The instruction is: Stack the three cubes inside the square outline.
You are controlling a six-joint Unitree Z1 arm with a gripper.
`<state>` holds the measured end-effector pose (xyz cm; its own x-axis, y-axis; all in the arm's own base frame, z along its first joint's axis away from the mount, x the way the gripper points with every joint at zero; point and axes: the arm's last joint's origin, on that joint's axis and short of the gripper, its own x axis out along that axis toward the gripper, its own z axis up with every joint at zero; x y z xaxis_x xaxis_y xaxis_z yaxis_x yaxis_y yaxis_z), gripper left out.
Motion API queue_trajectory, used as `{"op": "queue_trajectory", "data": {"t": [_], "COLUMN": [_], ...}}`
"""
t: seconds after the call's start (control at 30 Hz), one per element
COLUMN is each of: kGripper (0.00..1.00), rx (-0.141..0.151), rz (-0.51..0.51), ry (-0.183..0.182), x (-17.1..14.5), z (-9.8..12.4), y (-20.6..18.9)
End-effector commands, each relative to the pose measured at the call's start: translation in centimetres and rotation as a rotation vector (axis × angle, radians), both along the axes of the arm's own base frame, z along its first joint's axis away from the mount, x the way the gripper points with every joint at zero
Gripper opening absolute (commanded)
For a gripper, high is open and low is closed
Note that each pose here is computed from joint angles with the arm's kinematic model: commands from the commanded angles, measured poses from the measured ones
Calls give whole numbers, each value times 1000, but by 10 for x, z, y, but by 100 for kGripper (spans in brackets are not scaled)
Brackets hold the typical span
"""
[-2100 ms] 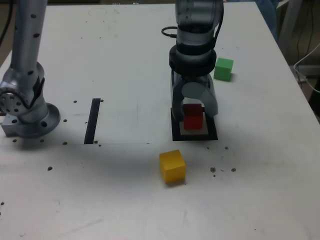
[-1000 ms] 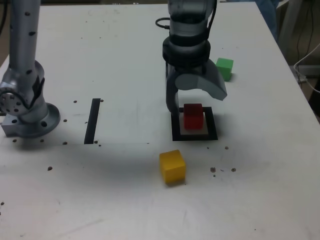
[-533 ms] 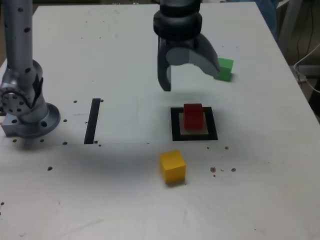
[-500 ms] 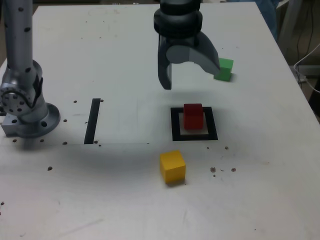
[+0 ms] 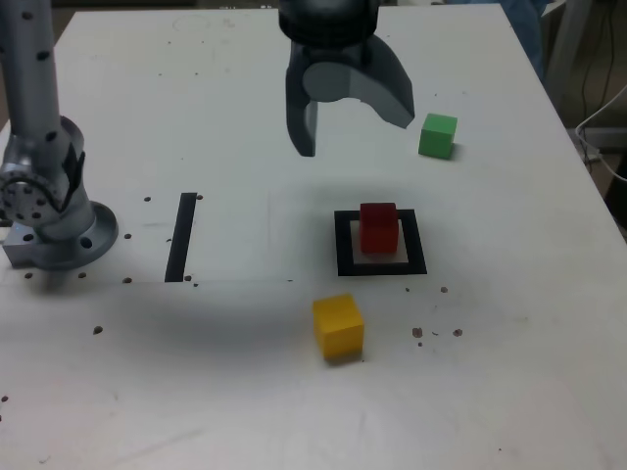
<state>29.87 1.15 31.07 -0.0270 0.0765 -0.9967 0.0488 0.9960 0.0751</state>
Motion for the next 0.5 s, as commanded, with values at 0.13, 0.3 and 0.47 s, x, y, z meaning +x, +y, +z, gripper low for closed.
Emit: {"op": "queue_trajectory", "data": {"t": [0.13, 0.3, 0.47], "kGripper": [99, 99, 99], "rx": [0, -13, -23], "rz": [12, 16, 2], "ry": [-9, -17, 4], "x": [-19, -31, -32], "z": [8, 10, 3], "y": [-27, -53, -79]}}
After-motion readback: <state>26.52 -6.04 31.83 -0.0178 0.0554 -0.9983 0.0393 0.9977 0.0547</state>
